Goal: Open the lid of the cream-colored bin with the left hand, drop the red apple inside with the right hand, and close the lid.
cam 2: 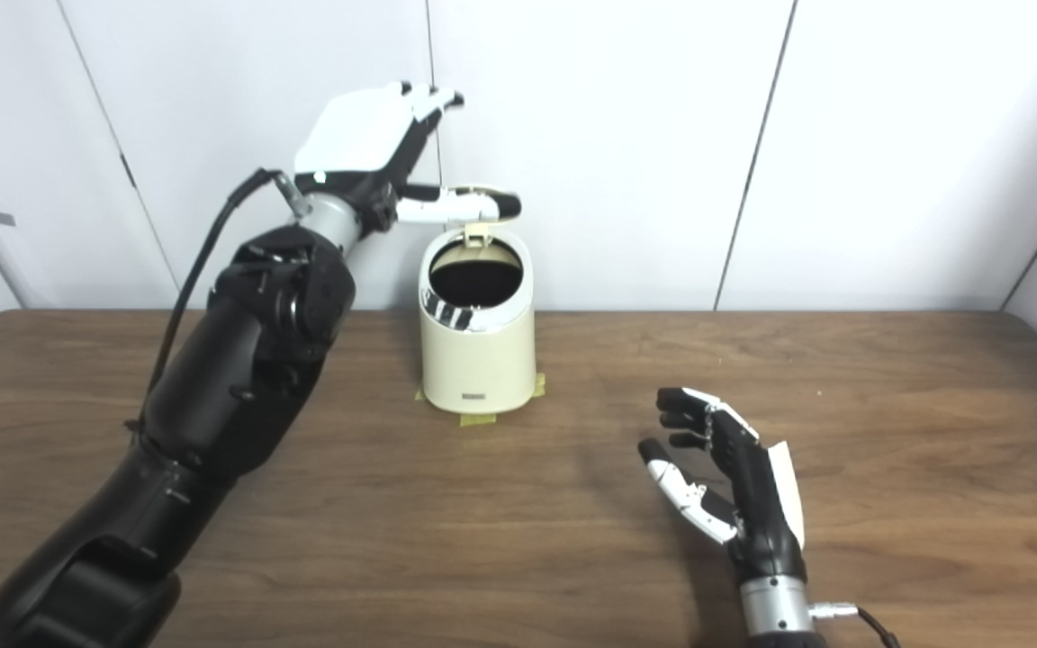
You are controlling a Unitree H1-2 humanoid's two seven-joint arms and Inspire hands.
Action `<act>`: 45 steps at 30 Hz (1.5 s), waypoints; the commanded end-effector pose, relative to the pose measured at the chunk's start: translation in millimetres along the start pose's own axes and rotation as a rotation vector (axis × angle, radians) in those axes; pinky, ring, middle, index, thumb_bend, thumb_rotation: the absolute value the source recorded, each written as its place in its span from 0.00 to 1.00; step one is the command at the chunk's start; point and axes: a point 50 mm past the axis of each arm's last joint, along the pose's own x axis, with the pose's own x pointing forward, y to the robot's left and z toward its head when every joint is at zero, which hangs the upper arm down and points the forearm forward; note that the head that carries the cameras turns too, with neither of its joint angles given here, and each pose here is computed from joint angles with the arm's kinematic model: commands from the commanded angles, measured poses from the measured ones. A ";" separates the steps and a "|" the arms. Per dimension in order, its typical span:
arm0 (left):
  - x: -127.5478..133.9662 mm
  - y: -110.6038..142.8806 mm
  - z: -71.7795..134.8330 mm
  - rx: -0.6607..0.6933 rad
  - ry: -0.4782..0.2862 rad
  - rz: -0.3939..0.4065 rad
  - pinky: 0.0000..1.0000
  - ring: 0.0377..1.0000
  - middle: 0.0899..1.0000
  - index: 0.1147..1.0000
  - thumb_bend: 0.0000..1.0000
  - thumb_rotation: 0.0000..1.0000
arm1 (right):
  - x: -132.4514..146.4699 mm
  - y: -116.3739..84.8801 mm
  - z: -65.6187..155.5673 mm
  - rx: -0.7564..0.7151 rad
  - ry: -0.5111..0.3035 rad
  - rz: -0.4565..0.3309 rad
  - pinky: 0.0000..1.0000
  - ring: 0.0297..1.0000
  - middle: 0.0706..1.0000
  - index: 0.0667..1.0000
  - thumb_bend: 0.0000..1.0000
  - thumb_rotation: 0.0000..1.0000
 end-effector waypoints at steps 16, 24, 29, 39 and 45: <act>-9.9 -0.3 14.3 0.069 -0.075 0.049 1.00 1.00 0.93 0.90 1.00 0.96 | 10.9 2.9 12.7 0.026 -0.050 -0.025 0.64 0.69 0.70 0.68 0.24 0.40; -27.9 -15.3 12.7 0.075 -0.103 0.024 1.00 1.00 0.94 0.91 1.00 0.97 | 10.9 3.6 13.3 0.022 -0.049 -0.018 0.65 0.70 0.71 0.69 0.23 0.38; -35.9 -19.2 9.0 0.071 -0.088 0.001 1.00 1.00 0.94 0.91 1.00 0.95 | 10.4 0.8 15.6 0.005 -0.051 -0.020 0.64 0.71 0.71 0.70 0.23 0.37; -39.6 -28.8 -0.6 0.091 -0.055 -0.034 1.00 1.00 0.92 0.89 1.00 0.95 | 9.9 -0.6 18.4 -0.004 -0.057 -0.025 0.62 0.69 0.69 0.68 0.23 0.42; -46.1 -35.8 -1.9 0.092 -0.064 -0.077 1.00 1.00 0.90 0.87 1.00 0.96 | 9.7 -0.7 21.4 -0.002 -0.056 -0.018 0.62 0.69 0.70 0.69 0.24 0.42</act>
